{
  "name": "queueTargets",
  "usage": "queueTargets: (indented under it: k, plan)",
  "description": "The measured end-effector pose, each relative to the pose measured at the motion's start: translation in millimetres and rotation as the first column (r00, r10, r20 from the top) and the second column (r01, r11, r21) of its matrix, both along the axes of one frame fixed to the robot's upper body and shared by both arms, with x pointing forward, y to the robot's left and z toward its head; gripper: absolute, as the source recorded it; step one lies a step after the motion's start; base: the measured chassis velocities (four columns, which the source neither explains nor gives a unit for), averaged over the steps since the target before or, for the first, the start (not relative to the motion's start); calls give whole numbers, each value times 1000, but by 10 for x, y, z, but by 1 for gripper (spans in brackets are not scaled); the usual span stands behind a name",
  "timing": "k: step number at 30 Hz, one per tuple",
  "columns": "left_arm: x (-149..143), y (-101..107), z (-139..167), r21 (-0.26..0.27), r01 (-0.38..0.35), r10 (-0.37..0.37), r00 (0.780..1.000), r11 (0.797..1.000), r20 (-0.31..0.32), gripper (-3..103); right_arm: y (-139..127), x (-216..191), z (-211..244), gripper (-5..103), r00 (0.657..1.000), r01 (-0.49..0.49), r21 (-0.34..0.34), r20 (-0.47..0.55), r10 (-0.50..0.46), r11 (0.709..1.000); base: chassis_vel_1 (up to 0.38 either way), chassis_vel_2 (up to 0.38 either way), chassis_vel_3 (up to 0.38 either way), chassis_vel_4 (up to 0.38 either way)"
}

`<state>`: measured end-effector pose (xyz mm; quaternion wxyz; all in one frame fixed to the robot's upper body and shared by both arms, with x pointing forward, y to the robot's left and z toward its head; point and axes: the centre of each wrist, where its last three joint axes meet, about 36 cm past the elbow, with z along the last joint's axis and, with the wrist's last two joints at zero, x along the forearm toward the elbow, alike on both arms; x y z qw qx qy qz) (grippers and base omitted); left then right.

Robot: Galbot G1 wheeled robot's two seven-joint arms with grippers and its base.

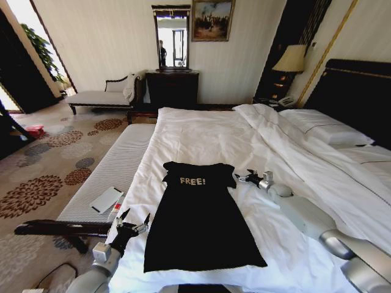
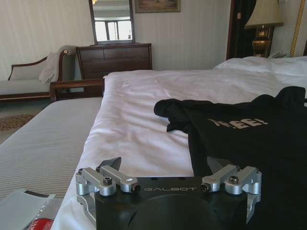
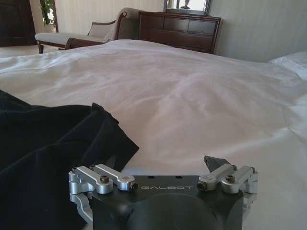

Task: Fold the clothes on the bed.

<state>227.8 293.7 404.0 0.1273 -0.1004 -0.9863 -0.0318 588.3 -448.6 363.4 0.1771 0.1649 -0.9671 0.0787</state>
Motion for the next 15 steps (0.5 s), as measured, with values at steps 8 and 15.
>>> queueTargets:
  k: [8,15]
  plan:
    - [14,19,-65,-4,-2,2,1000,1000,-6,100,344,59,172,100,999,-49,30,16,48,998,0,0,0,0]
    - [28,20,-57,-10,0,0,1000,1000,-3,100,674,47,98,100,992,-126,-12,1,126,992,0,0,0,0]
